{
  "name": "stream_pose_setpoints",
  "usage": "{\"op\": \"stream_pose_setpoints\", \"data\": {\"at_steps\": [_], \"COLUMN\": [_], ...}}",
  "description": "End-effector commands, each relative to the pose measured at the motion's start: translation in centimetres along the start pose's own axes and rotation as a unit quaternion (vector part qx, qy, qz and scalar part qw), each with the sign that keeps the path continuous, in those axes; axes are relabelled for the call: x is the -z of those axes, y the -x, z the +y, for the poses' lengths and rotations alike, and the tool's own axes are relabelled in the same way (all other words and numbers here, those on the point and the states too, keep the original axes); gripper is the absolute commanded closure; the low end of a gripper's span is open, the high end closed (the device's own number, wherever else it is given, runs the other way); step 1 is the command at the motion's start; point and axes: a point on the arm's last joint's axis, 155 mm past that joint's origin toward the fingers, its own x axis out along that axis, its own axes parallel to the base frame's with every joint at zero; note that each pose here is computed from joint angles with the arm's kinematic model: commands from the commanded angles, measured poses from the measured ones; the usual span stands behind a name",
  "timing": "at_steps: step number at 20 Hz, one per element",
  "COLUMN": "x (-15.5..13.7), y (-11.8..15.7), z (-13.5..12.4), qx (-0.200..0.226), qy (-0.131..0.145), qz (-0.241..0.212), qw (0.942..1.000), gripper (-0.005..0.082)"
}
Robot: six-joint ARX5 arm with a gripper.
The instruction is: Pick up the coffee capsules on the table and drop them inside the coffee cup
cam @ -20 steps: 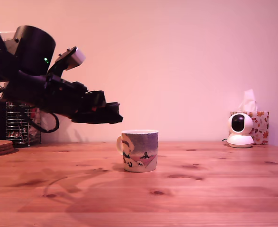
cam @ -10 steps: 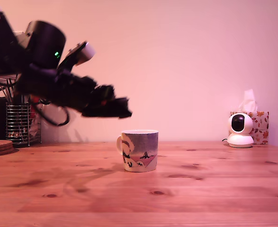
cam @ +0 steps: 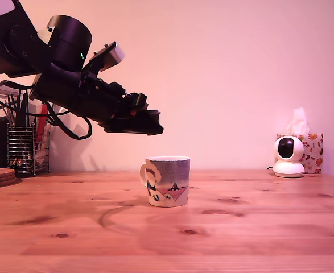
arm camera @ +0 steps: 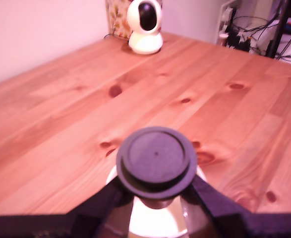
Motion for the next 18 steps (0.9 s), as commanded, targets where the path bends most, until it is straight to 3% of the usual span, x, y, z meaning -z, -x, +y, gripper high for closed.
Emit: {"op": "stream_pose_setpoints", "data": {"at_steps": [1, 8, 18], "x": [-0.3, 2.4, 2.2], "y": [-0.2, -0.7, -0.8], "z": [0.2, 0.9, 0.9], "qx": [-0.006, -0.015, -0.015], "qy": [0.000, 0.018, 0.011], "qz": [-0.002, 0.039, 0.034], "qw": [1.0000, 0.9990, 0.9992], "gripper": [0.0624, 0.0623, 0.0624]}}
